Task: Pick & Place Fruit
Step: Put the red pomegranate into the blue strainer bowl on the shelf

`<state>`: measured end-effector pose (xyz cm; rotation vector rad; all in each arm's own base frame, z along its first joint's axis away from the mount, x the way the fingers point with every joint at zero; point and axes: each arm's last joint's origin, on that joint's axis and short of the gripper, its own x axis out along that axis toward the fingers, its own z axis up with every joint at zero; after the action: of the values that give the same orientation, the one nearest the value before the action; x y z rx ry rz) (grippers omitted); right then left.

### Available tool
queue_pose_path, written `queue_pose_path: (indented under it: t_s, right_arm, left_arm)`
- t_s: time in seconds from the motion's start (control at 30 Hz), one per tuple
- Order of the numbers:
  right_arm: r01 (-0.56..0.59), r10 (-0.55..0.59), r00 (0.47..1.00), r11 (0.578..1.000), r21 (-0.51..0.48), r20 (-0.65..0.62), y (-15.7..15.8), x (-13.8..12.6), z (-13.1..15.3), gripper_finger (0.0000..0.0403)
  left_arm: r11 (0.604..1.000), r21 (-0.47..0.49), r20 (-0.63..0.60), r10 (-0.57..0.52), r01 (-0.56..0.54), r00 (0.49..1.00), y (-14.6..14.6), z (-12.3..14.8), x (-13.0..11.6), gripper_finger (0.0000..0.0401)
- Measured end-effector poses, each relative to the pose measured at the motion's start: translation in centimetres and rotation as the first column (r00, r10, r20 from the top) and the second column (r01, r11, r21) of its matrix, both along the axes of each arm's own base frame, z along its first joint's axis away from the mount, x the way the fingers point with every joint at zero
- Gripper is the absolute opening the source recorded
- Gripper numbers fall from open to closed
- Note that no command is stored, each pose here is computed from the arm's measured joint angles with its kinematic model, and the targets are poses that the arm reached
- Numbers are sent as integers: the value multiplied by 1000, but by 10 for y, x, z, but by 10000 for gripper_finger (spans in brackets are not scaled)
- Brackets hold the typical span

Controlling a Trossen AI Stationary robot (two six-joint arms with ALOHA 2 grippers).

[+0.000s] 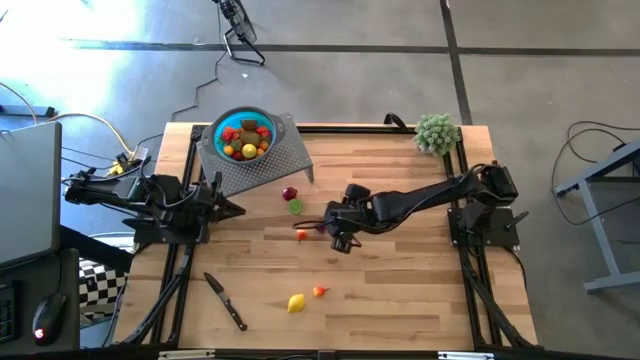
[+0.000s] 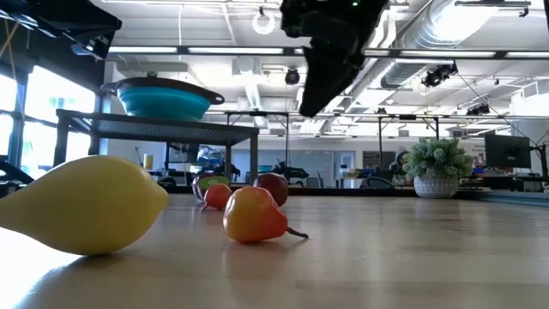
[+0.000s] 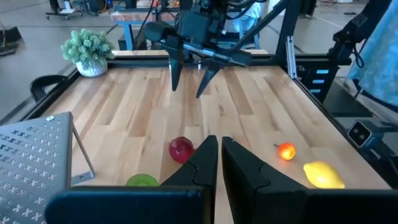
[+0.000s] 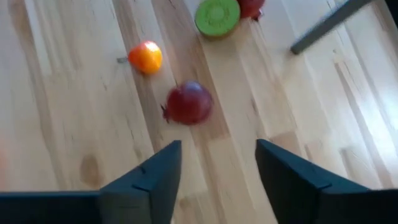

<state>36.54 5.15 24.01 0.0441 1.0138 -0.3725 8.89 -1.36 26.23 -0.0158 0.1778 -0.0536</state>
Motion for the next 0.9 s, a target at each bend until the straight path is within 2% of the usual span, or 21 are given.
queue_pose_path:
  t_s: [0.1,0.23,0.33,0.37,0.63,0.8,0.9]
  right_arm:
    - [0,0,1000,1000,-1,0,-1,-5,7,157]
    - [-18,18,1000,1000,-9,-19,-1,-13,15,77]
    - [-44,42,997,999,-24,-66,0,-18,14,19]
    - [-52,50,996,998,-26,-76,2,-19,14,11]
    - [-90,87,993,996,-28,-76,13,-26,10,3]
    - [-97,95,988,995,10,123,10,-47,9,3]
    - [-145,128,954,989,42,271,8,-64,6,3]
  left_arm:
    - [1000,18,4,-1,1,1000,0,0,0,19]
    - [1000,14,6,0,0,1000,0,0,0,19]
    - [1000,13,11,0,0,1000,0,1,2,19]
    - [1000,13,12,0,0,1000,0,1,2,19]
    - [1000,30,-75,2,0,997,-3,-6,17,19]
    - [999,45,-147,5,1,989,-6,-13,30,19]
    - [999,41,-127,5,0,992,-8,-12,41,19]
